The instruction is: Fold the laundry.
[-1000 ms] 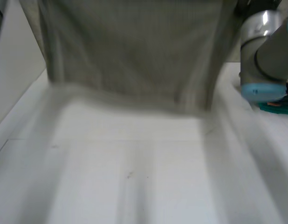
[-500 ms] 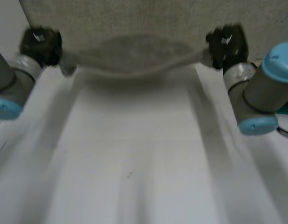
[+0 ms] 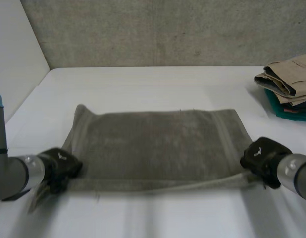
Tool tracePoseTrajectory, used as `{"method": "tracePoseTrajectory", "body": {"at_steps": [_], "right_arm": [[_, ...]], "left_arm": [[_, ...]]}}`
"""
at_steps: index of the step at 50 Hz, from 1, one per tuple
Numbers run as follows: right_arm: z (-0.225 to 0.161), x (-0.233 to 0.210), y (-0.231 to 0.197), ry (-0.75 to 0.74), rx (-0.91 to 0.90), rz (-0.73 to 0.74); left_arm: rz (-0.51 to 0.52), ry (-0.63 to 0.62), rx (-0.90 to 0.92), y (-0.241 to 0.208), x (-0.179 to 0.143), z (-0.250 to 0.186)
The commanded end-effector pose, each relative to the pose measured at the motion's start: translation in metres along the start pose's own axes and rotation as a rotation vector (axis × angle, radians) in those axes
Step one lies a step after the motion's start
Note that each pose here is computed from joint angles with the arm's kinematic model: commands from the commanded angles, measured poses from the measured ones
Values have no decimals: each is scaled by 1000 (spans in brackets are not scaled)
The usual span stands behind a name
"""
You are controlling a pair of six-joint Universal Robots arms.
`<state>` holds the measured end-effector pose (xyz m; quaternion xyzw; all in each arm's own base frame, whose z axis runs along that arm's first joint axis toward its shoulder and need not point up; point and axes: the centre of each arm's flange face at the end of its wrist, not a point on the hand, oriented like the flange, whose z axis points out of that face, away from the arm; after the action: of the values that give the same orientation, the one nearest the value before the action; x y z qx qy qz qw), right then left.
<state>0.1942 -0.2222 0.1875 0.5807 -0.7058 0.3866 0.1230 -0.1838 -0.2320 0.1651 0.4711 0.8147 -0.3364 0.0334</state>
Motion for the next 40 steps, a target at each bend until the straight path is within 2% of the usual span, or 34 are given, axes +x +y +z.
{"method": "tracePoseTrajectory", "body": {"at_steps": [1, 9, 14, 15, 18, 19, 21, 22, 23, 26, 29, 35, 40], "right_arm": [[9, 6, -9, 54, 71, -18], [42, 31, -28, 235, 149, 116], [72, 76, -67, 477, 362, 165], [74, 99, -82, 589, 435, 192], [61, 149, -107, 839, 577, 291], [46, 173, -119, 961, 660, 354], [31, 190, -126, 1047, 733, 403], [15, 204, -134, 1118, 818, 443], [7, 209, -137, 1147, 861, 456], [-12, 219, -147, 1204, 998, 480], [-15, 215, -152, 1193, 1030, 468], [-1, 199, -148, 1105, 970, 458], [24, 173, -134, 975, 864, 460]], "left_arm": [[48, -46, 59, -19, -11, -5], [-18, -189, 207, -54, -47, 26], [31, -360, 390, -98, -88, 54], [44, -437, 479, -120, -108, 51], [47, -595, 654, -161, -146, 21], [19, -659, 770, -183, -160, -2], [-11, -729, 892, -202, -175, -32], [-51, -793, 1027, -219, -188, -66], [-76, -817, 1089, -225, -194, -80], [-154, -841, 1252, -236, -203, -111], [-204, -817, 1306, -235, -208, -113], [-227, -752, 1183, -214, -205, -78], [-239, -672, 1021, -183, -192, -30]]}}
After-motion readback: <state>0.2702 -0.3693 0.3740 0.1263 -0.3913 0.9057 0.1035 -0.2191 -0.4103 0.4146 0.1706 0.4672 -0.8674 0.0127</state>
